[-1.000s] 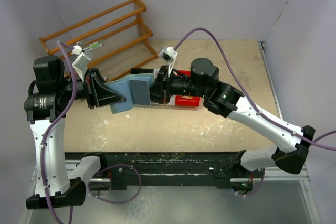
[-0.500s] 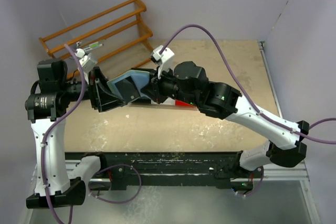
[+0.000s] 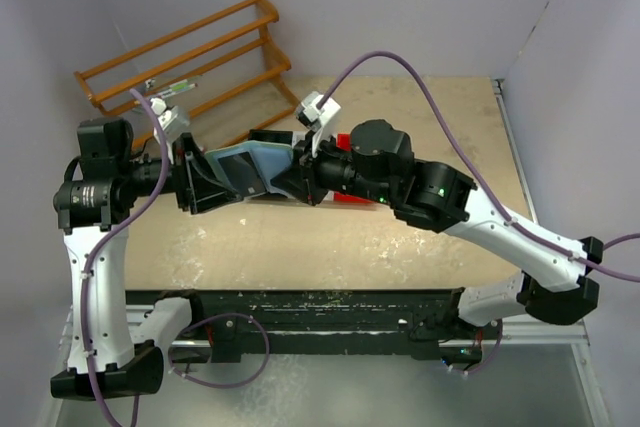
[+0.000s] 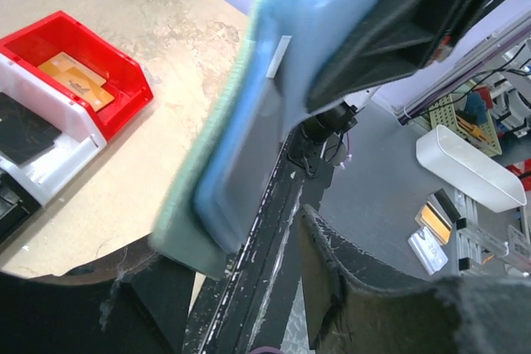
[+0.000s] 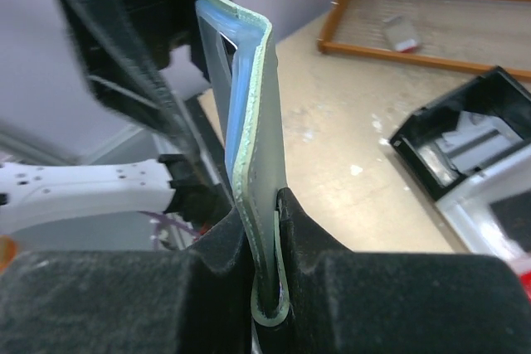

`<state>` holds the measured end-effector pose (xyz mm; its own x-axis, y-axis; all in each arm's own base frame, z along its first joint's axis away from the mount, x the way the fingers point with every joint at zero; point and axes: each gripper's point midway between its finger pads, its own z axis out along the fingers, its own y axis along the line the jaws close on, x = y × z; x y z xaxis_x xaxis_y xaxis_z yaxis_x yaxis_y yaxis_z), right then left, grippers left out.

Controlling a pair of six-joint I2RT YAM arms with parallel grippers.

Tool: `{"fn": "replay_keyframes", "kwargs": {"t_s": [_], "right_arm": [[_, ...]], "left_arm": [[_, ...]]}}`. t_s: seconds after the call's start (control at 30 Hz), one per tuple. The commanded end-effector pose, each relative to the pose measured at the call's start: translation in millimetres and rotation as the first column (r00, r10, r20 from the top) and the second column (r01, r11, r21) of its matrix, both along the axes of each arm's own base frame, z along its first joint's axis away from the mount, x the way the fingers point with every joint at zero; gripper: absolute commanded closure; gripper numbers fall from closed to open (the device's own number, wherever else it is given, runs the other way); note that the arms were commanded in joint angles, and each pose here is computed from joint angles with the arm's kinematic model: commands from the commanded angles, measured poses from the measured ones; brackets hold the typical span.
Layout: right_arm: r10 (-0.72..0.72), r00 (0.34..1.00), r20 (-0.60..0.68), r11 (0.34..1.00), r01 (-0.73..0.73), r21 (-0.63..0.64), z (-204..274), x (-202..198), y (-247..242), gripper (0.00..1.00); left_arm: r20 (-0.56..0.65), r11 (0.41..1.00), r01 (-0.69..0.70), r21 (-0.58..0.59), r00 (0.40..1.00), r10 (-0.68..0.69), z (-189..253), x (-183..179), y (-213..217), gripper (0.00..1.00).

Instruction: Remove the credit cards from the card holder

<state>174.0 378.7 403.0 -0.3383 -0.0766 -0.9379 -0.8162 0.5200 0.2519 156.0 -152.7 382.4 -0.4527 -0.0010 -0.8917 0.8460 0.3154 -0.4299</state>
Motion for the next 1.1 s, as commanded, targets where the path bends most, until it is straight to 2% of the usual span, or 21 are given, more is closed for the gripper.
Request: {"fn": "replay_keyframes", "kwargs": {"t_s": [0.0, 0.1, 0.27, 0.4, 0.53, 0.57, 0.63, 0.7, 0.8, 0.87, 0.93, 1.0, 1.07], "right_arm": [[0.191, 0.981, 0.023, 0.964, -0.192, 0.182, 45.3, -37.2, 8.0, 1.00], [0.242, 0.970, 0.038, 0.949, -0.245, 0.199, 48.0, -46.4, 8.3, 1.00], [0.295, 0.954, 0.047, 0.928, -0.298, 0.223, 49.5, -54.1, 7.7, 1.00], [0.325, 0.945, 0.036, 0.912, -0.323, 0.251, 47.8, -48.7, 1.9, 1.00], [0.426, 0.905, 0.017, 0.859, -0.410, 0.307, 45.6, -46.5, -9.6, 1.00], [0.448, 0.894, 0.011, 0.846, -0.428, 0.317, 43.1, -45.8, -12.6, 0.96], [0.471, 0.882, 0.007, 0.835, -0.448, 0.319, 39.6, -43.9, -15.1, 0.80], [0.452, 0.891, -0.022, 0.852, -0.424, 0.308, 31.0, -32.1, -15.9, 0.61], [0.401, 0.913, -0.069, 0.881, -0.364, 0.303, 24.8, -10.7, -22.6, 0.46], [0.324, 0.942, -0.089, 0.913, -0.286, 0.293, 27.5, 8.7, -33.9, 0.42], [0.188, 0.980, -0.071, 0.940, -0.159, 0.301, 40.1, 31.1, -52.8, 0.42], [0.078, 0.997, -0.025, 0.939, -0.065, 0.337, 61.9, 38.2, -72.4, 0.43], [0.056, 0.998, 0.012, 0.917, -0.056, 0.395, 80.2, 33.1, -80.7, 0.44]], "left_arm": [[0.014, 0.999, 0.038, -0.039, 0.999, -0.037, 7.3, -5.2, -3.3, 0.50], [0.007, 0.996, 0.062, -0.060, 0.998, -0.062, 12.2, -9.2, -4.9, 0.59], [-0.029, 0.977, 0.155, -0.146, 0.987, -0.160, 26.2, -24.4, -9.2, 0.86], [-0.060, 0.945, 0.238, -0.227, 0.964, -0.257, 37.4, -36.3, -10.1, 0.99], [-0.055, 0.943, 0.243, -0.227, 0.964, -0.261, 39.4, -38.7, -10.3, 1.00], [-0.052, 0.943, 0.244, -0.225, 0.964, -0.261, 39.7, -38.8, -10.2, 1.00], [-0.052, 0.945, 0.241, -0.221, 0.965, -0.258, 40.2, -39.3, -10.2, 1.00], [-0.052, 0.948, 0.234, -0.214, 0.967, -0.250, 39.5, -38.7, -10.4, 1.00], [-0.061, 0.965, 0.187, -0.183, 0.978, -0.202, 33.7, -30.0, -9.9, 1.00], [-0.076, 0.986, 0.105, -0.128, 0.990, -0.116, 22.4, -14.1, -7.7, 1.00], [-0.094, 0.999, -0.005, -0.044, 0.996, 0.001, 5.9, 6.4, -1.4, 1.00], [-0.121, 0.992, -0.116, 0.049, 0.985, 0.121, -14.0, 28.8, 9.1, 1.00], [-0.148, 0.975, -0.184, 0.126, 0.968, 0.202, -31.9, 44.3, 19.0, 1.00]]}}
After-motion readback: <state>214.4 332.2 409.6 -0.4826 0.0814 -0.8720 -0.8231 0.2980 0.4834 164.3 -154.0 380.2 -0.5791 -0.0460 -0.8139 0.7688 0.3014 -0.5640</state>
